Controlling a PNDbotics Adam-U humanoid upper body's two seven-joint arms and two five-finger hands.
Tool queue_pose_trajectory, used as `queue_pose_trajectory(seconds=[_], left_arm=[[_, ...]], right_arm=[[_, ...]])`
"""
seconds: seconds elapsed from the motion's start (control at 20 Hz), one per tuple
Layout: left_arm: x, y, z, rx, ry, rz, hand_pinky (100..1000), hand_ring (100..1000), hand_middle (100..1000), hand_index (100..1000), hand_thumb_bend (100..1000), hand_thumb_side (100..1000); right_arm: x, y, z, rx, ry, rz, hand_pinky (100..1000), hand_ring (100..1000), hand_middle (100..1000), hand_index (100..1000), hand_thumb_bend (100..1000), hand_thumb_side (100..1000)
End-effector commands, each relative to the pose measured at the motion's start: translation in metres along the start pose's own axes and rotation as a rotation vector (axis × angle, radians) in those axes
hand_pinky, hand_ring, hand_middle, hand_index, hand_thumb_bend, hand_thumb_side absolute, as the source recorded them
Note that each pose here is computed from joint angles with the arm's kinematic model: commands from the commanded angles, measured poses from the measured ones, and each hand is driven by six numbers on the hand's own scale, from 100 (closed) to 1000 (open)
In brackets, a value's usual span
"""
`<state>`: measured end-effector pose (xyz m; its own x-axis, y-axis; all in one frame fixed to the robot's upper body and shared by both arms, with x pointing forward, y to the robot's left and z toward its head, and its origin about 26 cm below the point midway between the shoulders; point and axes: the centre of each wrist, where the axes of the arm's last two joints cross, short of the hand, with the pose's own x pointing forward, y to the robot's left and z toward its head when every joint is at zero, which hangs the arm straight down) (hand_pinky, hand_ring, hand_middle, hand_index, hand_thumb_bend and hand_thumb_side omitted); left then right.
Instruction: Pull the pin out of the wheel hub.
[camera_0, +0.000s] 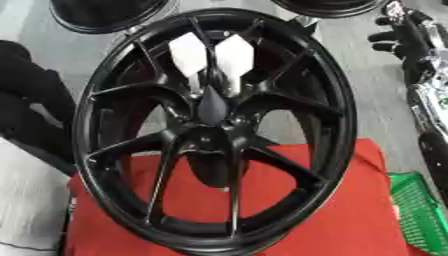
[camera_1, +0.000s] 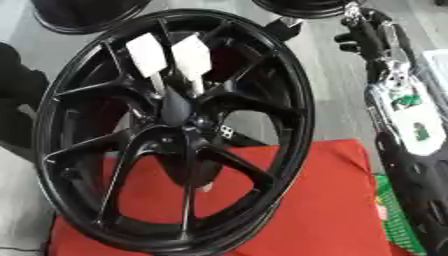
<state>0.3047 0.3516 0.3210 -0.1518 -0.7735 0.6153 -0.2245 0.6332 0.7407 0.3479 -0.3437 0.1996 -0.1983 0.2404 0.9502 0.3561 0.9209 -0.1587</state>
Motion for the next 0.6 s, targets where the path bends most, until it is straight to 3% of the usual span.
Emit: queue_pose_trajectory(seconds=[0.05,0.15,0.2,0.25,0.3,0.45,0.6], left_arm=[[-0.024,0.004,-0.004,0.040,0.073,-0.010,558,617,553,535,248,100],[-0.041,-0.004,-0.005,0.001,0.117,-0.001,592,672,614,619,316,123],[-0.048,-0.009,-0.006,-0.021,0.132,-0.001,629,720,676,701,382,224],[-0.054,-0.013,-0.007,-0.042,0.145,-0.003,706,798,767,808,535,479],[-0.060,-0.016,-0.008,-0.060,0.157,-0.008,735,820,793,836,596,543],[-0.071,-0.021,-0.010,-0.090,0.182,-0.023,777,854,836,883,689,604],[-0.076,-0.021,-0.011,-0.098,0.187,-0.026,777,857,842,892,683,622]], right_arm=[[0.012,-0.007,-0.003,-0.016,-0.035,0.007,712,631,689,758,100,667],[0.012,-0.007,-0.003,-0.017,-0.035,0.004,711,631,689,758,100,666],[0.012,-0.006,-0.004,-0.015,-0.036,0.002,711,631,689,758,100,666],[0.013,-0.006,-0.004,-0.013,-0.037,0.000,711,631,689,758,100,666],[0.013,-0.005,-0.004,-0.012,-0.038,-0.001,711,631,689,758,100,666],[0.014,-0.004,-0.004,-0.011,-0.040,-0.005,711,631,689,758,100,666],[0.014,-0.004,-0.004,-0.013,-0.041,-0.006,711,631,689,758,100,667]])
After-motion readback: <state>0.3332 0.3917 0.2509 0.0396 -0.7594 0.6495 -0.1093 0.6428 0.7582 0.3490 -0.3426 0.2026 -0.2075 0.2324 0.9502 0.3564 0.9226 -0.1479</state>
